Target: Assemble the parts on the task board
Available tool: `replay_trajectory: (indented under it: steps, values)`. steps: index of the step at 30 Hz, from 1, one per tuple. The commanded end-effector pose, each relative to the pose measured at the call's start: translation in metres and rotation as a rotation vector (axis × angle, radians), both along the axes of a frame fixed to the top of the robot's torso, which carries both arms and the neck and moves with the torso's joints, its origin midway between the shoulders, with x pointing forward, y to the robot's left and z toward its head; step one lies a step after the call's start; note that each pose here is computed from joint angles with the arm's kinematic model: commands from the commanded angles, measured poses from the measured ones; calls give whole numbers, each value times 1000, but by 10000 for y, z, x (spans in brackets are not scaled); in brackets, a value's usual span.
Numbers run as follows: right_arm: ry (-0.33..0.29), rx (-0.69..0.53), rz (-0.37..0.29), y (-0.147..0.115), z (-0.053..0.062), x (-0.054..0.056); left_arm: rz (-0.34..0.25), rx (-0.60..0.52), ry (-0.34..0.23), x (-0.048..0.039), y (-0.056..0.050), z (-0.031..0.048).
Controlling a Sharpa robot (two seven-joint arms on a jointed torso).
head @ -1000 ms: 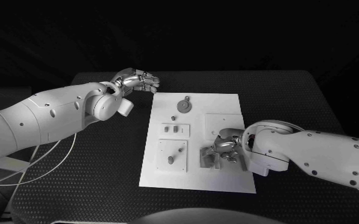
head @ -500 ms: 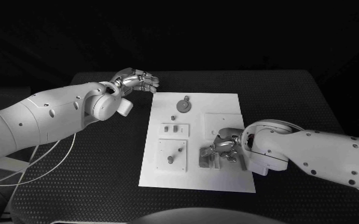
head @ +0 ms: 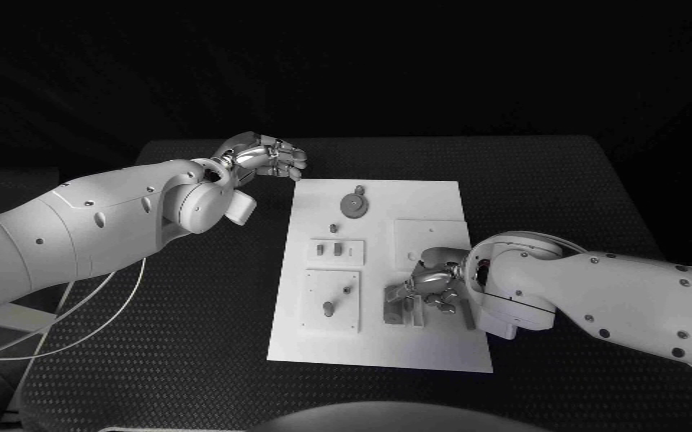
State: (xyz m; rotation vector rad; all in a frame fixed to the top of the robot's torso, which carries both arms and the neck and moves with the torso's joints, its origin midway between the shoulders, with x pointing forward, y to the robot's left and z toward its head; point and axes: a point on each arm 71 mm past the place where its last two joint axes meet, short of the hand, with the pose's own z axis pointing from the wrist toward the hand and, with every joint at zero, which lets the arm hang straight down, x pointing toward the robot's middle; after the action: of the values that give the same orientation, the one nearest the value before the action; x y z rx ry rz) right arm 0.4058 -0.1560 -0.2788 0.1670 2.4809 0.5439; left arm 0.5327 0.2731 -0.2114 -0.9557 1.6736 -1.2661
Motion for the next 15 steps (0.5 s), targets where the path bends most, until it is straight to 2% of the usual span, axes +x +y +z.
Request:
replay_trajectory:
  steps: [1, 5, 8, 10, 15]
  values:
    - [-21, -12, 37, -17, -2, -20, -14, -11, 0, -2, -22, 7]
    - [-43, 32, 82, -25, 37, -64, -15, -11, 0, -2, -27, 6]
    - [-106, 37, 117, -44, 88, -90, -15, -11, 0, 0, -23, 5]
    - [-127, 39, 129, -47, 108, -90, -14, -11, 0, -2, -18, 6]
    - [-136, 41, 159, -23, 128, -118, -14, -11, -3, 0, -25, 7]
